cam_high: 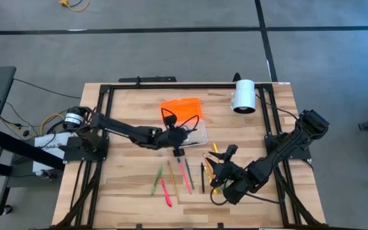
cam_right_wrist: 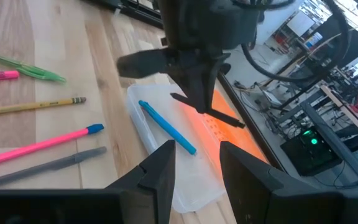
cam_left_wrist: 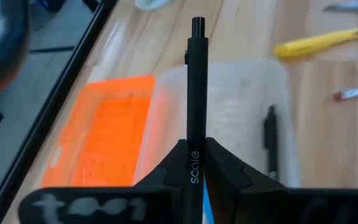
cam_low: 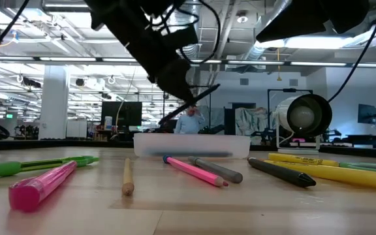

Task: Pick & place school supplies into a supply box
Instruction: Put the left black pen into the supply box, then put the right yellow pen into the supply box

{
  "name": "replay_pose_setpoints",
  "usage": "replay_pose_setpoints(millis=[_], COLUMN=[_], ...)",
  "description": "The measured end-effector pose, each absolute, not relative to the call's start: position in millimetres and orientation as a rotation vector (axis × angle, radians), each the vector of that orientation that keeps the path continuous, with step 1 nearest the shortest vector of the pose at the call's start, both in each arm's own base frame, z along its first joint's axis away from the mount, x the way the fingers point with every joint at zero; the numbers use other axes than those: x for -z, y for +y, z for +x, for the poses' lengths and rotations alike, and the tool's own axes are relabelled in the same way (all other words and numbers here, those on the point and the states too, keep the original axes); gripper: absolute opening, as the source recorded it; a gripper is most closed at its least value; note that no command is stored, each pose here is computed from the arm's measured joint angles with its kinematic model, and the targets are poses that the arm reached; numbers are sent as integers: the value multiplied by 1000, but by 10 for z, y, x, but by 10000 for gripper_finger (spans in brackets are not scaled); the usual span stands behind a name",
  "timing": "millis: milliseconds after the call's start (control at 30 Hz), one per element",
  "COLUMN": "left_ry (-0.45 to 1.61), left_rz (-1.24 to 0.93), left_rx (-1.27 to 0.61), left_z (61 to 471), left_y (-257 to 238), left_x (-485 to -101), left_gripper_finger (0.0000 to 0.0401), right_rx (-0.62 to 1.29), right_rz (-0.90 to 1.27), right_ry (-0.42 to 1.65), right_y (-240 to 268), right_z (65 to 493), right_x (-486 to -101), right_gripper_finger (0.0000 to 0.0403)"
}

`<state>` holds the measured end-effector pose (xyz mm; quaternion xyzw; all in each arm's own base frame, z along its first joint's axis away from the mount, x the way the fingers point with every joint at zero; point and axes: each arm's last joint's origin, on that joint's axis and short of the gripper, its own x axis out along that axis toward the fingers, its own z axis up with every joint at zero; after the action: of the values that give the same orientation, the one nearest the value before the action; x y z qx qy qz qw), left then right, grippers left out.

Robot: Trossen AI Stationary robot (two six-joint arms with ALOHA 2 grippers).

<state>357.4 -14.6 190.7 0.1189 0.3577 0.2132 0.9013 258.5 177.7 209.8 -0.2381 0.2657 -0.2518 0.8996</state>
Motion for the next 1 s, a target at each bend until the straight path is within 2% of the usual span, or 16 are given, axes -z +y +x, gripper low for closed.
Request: replay_pose_setpoints(millis=[567,1000], left_ry=[765,763], left_rz=[239,240], left_rx=[-462,-475], left_z=[3554,3553], left_y=[-59,-56], left_x=[-1874,-1874], left_gripper_finger=[24,81], right_rx=[499,495], right_rz=[-483,-482], right_ry=[567,570], right_y=[1781,1782], right_z=[2585,2585], right_x=[-2091,-2090], right_gripper_finger=[121,121])
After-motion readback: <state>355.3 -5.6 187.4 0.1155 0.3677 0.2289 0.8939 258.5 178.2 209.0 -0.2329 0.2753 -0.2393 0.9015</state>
